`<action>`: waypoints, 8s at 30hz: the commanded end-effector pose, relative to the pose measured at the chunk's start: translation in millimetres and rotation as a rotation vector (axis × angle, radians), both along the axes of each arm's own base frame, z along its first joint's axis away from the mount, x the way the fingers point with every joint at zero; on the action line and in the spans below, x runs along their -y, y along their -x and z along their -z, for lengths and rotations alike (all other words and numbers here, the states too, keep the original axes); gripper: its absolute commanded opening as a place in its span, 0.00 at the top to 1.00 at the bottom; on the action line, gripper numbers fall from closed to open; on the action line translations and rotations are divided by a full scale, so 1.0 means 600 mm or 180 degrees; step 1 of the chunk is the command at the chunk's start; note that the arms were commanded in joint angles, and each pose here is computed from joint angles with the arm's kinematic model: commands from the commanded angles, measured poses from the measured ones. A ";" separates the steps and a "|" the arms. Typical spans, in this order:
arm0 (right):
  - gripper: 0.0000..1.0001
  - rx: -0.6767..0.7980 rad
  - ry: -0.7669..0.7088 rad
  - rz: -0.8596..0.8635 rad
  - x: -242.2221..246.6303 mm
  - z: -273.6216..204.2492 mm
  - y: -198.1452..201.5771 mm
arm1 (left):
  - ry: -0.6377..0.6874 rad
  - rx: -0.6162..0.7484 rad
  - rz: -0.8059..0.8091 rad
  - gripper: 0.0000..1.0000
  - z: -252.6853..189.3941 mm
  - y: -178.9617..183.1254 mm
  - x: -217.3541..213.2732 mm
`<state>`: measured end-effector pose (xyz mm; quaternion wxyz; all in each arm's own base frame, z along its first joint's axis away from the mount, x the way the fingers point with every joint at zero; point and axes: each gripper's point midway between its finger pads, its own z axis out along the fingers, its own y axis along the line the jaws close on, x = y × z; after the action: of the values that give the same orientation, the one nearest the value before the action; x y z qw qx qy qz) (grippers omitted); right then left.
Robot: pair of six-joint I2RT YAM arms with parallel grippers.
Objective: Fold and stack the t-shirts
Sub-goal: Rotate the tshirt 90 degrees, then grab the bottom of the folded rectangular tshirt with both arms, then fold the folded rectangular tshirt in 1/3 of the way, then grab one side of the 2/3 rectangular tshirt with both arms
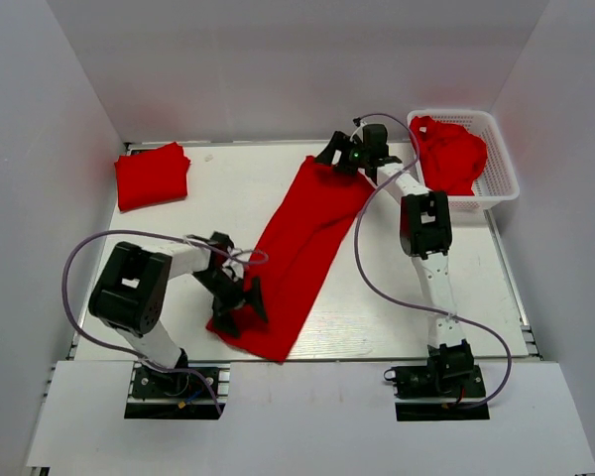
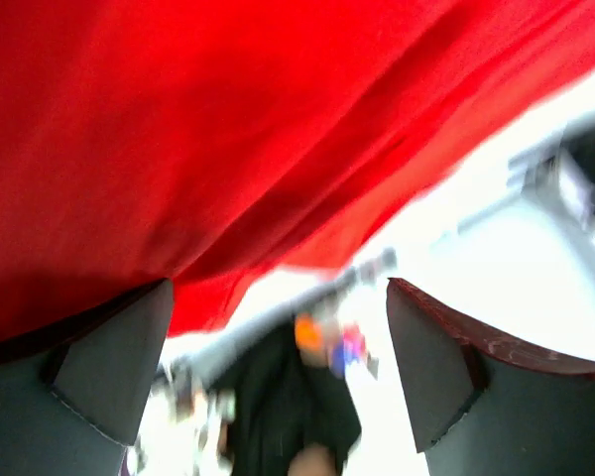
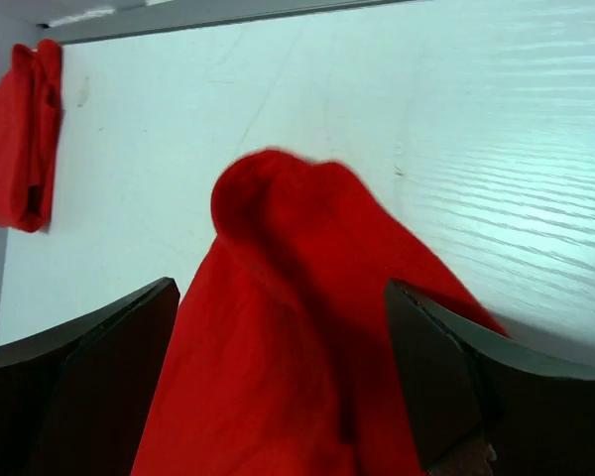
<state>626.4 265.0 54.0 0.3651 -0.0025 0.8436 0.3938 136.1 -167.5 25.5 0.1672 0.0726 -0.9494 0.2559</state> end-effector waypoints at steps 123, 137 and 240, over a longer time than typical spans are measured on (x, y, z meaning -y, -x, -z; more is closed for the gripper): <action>1.00 -0.1695 0.1002 -0.0421 0.130 0.030 0.751 | -0.0053 0.2350 0.1133 1.00 -0.049 -0.118 0.135; 1.00 -0.0607 0.1354 0.0315 0.142 -0.085 0.558 | -0.0517 0.2962 0.0451 1.00 -0.188 -0.321 0.189; 1.00 -0.1283 0.0993 0.0286 0.168 0.061 0.427 | -0.0410 0.2808 0.0666 1.00 0.025 -0.433 0.179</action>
<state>382.2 166.1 18.4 0.2091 0.0610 0.9470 0.2362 411.3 -283.7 20.7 -0.2568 -0.1286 -0.9374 0.1971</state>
